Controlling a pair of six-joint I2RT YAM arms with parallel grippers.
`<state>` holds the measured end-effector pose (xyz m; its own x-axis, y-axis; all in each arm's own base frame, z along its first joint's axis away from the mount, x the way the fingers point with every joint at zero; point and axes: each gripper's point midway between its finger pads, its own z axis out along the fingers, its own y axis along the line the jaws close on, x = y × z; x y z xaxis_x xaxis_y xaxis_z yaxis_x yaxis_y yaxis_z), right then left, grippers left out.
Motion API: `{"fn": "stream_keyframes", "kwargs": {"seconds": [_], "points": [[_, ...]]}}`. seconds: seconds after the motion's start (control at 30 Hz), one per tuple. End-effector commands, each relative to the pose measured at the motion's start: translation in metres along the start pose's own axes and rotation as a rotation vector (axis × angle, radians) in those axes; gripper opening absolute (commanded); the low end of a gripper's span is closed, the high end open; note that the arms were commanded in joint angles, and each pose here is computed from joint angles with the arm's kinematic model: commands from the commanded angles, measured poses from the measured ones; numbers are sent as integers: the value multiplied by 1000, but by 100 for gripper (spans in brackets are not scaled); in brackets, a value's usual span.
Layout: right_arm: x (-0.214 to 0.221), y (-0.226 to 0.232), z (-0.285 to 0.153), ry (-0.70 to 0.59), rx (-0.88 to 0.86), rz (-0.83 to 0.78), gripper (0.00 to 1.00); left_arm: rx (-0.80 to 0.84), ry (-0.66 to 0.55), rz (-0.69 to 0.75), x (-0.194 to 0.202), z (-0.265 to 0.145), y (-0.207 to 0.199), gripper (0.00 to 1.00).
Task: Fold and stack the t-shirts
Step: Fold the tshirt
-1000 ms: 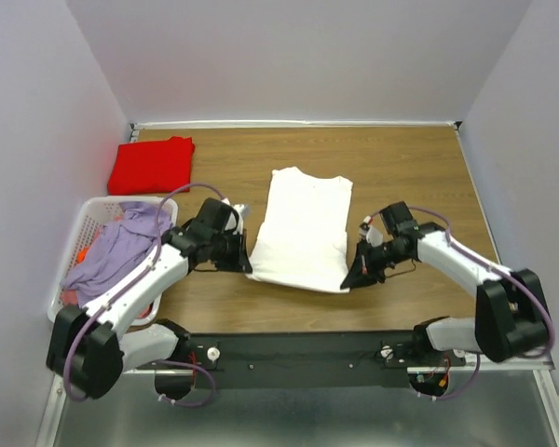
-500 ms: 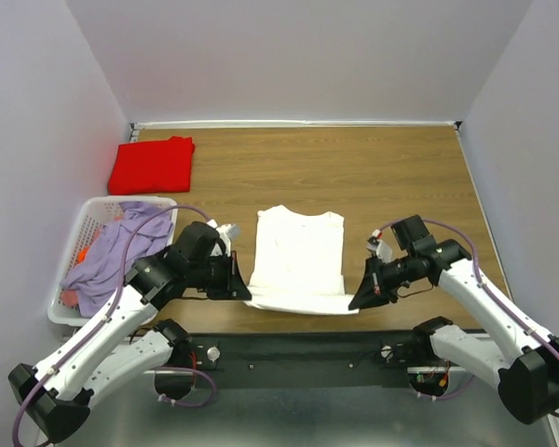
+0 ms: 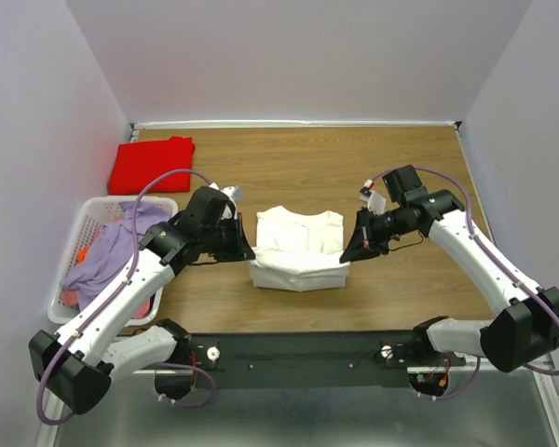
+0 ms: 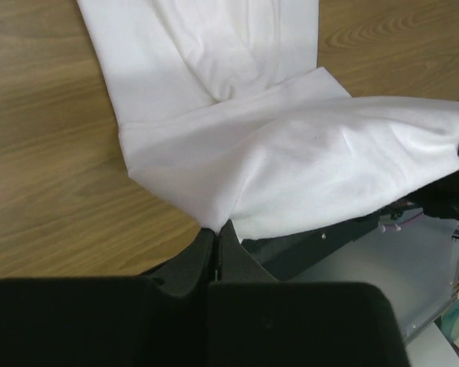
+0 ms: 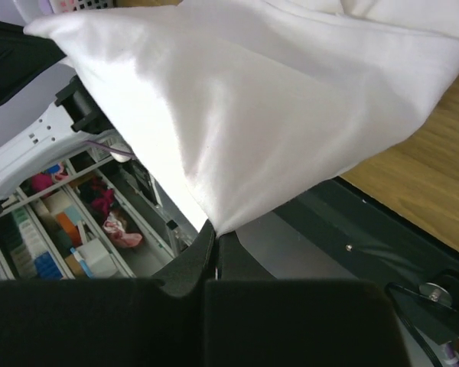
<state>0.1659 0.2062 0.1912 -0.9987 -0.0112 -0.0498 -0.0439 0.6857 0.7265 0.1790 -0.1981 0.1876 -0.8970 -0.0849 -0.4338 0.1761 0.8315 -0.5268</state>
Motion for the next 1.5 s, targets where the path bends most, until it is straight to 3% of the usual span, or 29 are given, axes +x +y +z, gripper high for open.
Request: {"fn": "stream_keyframes", "kwargs": {"seconds": [0.0,0.4,0.87,1.13,1.2,1.3,1.33,1.43,1.47], "points": [[-21,3,-5,-23,21,-30,1,3,-93,58,-36,0,1,0],[-77,-28,0,-13,-39,39,1,-3,-102,81,-81,36,30,0],[-149,-89,28,-53,-9,144,0,-70,-67,57,-132,117,72,0],[-176,-115,50,-46,36,176,1,-152,-57,26,-140,149,99,0],[-182,-121,52,-55,51,177,1,-162,-56,19,-140,154,103,7],[-190,-124,54,-72,64,171,15,-183,-61,7,-142,160,109,24],[-194,-122,52,-85,63,163,25,-185,-75,7,-145,159,108,35],[-203,-113,41,-139,79,115,34,-183,-139,10,-160,145,99,53],[-207,-110,35,-165,89,95,35,-192,-166,16,-167,139,97,64]]}}
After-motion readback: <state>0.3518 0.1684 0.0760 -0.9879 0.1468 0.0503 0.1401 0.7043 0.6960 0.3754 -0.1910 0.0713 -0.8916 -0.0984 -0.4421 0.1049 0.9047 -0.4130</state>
